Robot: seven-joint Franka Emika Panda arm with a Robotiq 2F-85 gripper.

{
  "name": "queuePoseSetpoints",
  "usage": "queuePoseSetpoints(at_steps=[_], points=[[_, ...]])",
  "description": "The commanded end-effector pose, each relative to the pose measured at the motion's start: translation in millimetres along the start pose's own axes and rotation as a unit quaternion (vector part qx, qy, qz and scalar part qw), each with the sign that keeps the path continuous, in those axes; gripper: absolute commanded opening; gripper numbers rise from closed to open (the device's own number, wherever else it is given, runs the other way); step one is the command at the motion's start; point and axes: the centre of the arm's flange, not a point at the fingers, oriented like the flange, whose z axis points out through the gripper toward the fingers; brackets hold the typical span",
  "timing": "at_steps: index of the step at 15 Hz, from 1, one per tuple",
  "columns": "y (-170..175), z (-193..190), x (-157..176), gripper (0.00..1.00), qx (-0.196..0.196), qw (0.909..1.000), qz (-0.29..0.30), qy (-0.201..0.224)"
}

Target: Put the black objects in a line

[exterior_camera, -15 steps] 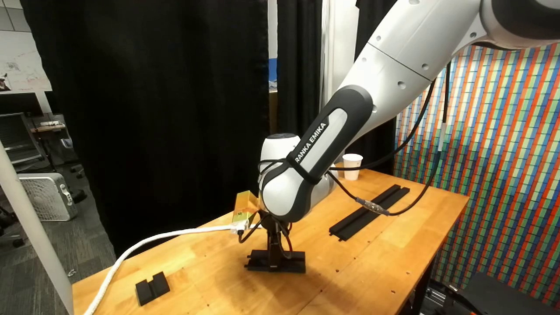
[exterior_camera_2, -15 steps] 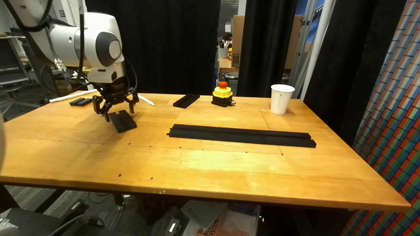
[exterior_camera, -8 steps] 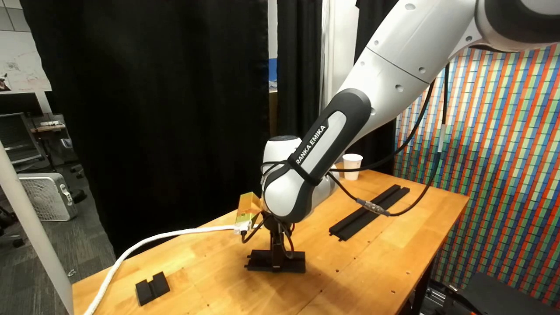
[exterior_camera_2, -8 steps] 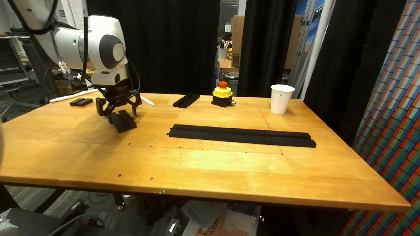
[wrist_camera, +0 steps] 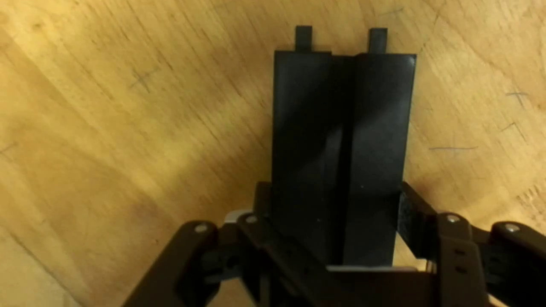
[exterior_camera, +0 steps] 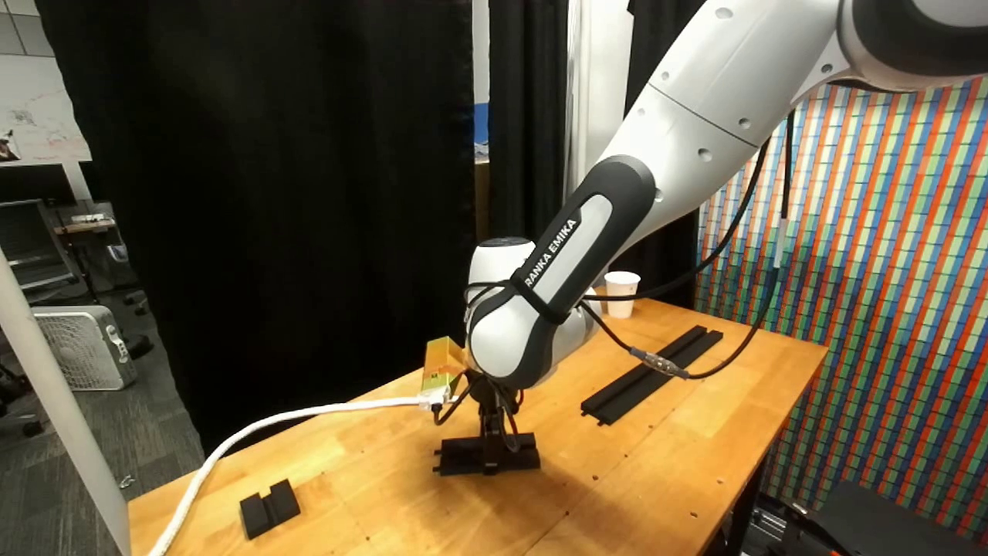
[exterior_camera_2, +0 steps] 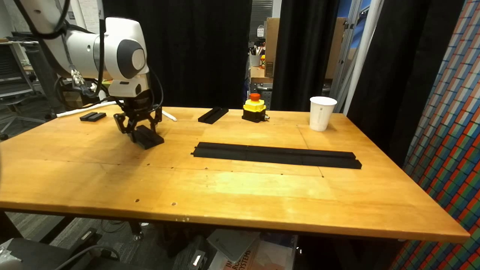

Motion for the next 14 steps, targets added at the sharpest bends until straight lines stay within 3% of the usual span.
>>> queuePoseSetpoints(at_steps=[1, 9, 14], points=[[5, -11, 25, 0.45, 0.006, 0.9982, -0.059, -0.011], [13, -25, 98, 0.45, -0.018, 0.977, -0.212, -0.018], [10, -29, 121, 0.45, -0.027, 0.9602, -0.276, -0.029]])
